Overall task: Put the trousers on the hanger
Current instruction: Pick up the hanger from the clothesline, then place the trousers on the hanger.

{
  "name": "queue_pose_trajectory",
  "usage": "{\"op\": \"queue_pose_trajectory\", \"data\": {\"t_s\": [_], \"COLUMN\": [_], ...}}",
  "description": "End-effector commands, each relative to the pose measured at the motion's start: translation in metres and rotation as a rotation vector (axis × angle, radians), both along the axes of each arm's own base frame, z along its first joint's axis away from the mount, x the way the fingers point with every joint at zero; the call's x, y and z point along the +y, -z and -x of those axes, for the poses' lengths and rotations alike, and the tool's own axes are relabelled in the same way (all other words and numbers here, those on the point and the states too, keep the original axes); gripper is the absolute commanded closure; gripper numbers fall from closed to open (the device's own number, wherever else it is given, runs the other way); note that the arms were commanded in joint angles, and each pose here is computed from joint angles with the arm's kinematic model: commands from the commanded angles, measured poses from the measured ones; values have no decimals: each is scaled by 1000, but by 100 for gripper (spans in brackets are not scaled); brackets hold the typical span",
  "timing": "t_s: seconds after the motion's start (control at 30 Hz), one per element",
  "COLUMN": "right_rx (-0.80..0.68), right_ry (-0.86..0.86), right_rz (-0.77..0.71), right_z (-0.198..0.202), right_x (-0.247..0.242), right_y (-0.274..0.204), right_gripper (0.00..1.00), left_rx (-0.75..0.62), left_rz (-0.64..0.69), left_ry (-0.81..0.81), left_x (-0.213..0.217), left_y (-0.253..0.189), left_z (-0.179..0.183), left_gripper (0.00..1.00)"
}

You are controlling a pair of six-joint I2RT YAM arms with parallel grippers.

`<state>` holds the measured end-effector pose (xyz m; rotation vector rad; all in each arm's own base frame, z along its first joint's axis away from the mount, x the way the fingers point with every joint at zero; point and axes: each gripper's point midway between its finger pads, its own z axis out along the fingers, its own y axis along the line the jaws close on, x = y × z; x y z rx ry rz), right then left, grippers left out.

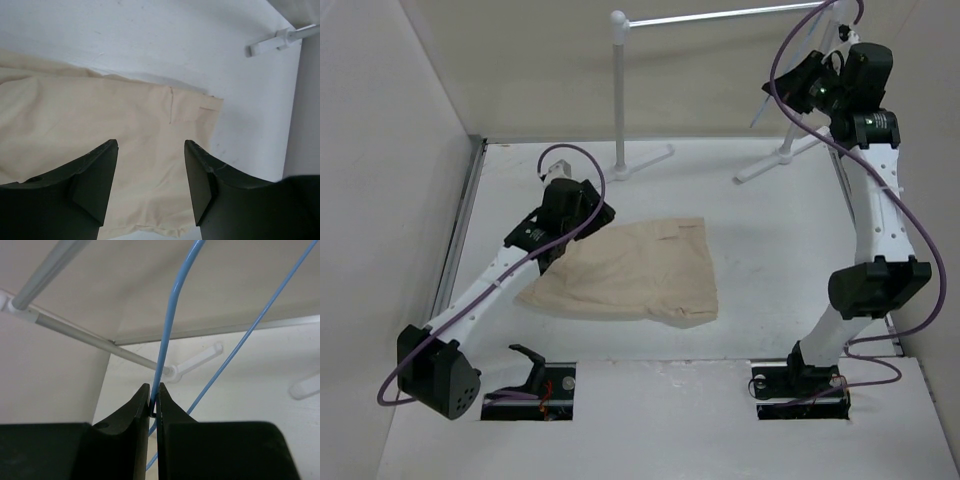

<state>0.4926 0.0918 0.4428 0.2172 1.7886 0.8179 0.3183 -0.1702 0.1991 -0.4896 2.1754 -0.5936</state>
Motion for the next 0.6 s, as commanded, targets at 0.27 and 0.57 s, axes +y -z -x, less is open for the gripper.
{"op": "queue_pose_trajectory", "data": {"t_s": [0.27,0.57], "right_rx": [52,235], "right_ry": [-108,-208], "right_rz": [116,188], "right_z": [98,191], "right_x": [51,84], "right_y": [51,148], "right_gripper": [96,96], "left_rx": [-230,-278], "left_rz": [73,120], "left_ry": [254,526], "left_x": [-84,-201], "left_y": [-146,-191], "left_z": [-21,0], "left_gripper": [47,50]}}
